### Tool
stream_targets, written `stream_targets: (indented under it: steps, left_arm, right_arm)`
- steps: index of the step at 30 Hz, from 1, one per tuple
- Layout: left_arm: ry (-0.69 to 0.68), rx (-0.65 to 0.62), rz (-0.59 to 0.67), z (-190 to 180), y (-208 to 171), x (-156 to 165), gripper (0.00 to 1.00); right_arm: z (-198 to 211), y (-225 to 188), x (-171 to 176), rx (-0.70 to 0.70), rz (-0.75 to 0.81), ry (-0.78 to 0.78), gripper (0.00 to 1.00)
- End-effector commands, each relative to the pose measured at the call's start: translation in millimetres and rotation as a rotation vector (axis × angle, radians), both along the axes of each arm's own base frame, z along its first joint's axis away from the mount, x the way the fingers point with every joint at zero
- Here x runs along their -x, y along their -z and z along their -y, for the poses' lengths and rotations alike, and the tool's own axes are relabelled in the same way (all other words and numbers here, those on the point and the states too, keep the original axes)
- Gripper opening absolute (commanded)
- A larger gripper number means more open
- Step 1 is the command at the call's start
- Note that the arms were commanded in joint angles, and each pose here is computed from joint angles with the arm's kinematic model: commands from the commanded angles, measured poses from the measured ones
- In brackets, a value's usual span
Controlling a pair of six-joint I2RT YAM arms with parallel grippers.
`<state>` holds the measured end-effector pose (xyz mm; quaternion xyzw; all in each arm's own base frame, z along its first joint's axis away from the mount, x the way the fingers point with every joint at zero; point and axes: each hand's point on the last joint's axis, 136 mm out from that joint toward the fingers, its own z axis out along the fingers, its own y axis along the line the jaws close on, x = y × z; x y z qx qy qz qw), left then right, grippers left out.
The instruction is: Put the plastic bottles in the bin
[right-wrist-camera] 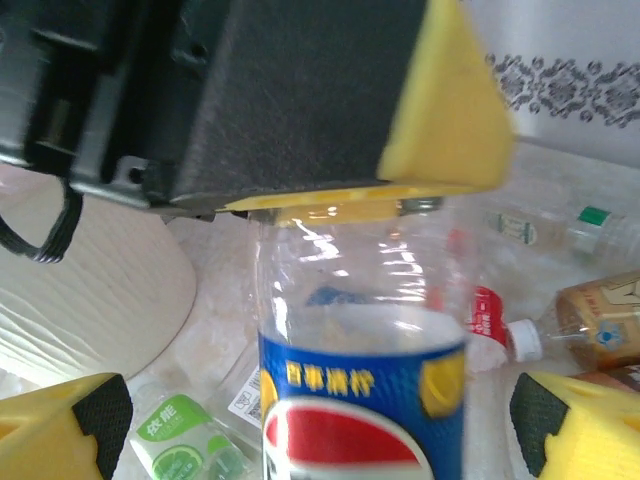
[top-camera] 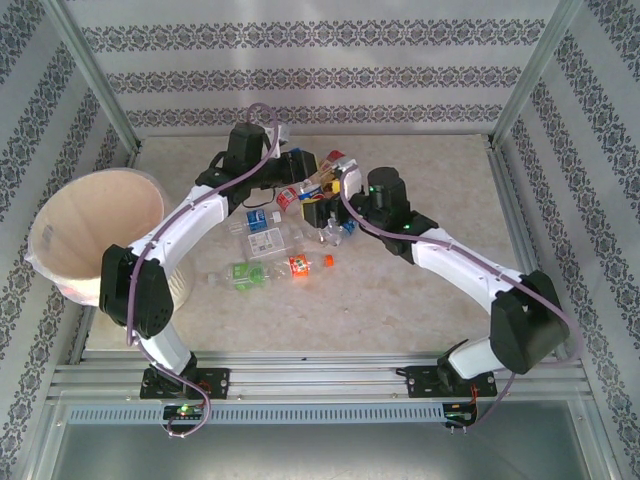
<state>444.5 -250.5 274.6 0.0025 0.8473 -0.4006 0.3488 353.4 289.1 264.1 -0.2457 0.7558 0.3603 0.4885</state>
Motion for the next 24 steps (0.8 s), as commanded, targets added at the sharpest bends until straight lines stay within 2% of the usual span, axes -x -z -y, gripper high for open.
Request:
stream_targets:
  steps: [1,5,10,17,24]
  left_arm:
    - [-0.130,-0.103,0.075,-40.1,-35.2,-8.1,0.46]
    - [-0.213,-0.202,0.140,-75.6,-67.7,4.2,0.46]
    - [-0.319,-0.307,0.233,-117.8,-115.9,32.1,0.47]
    - [-0.598,-0.570,0.421,-202.6,-200.5,93.0,0.48]
    - [-0.844,-0.799,0.482,-267.8,-250.9,142.3,0.48]
  right_arm:
    - [24.9,-37.4,9.6,-0.032,0.108,0.054,0.98]
    - [68.8,-49.5,2.1,-0.024,0.151,0.252,0.98]
    - [104.5,-41.8,-2.9,-0.029,0.134,0.402,0.98]
    - [119.3,-25.2,-14.7,-0.034,0.074,0.492,0.98]
    - [119.7,-13.8,-29.2,-0.053,0.014,0.528,0.98]
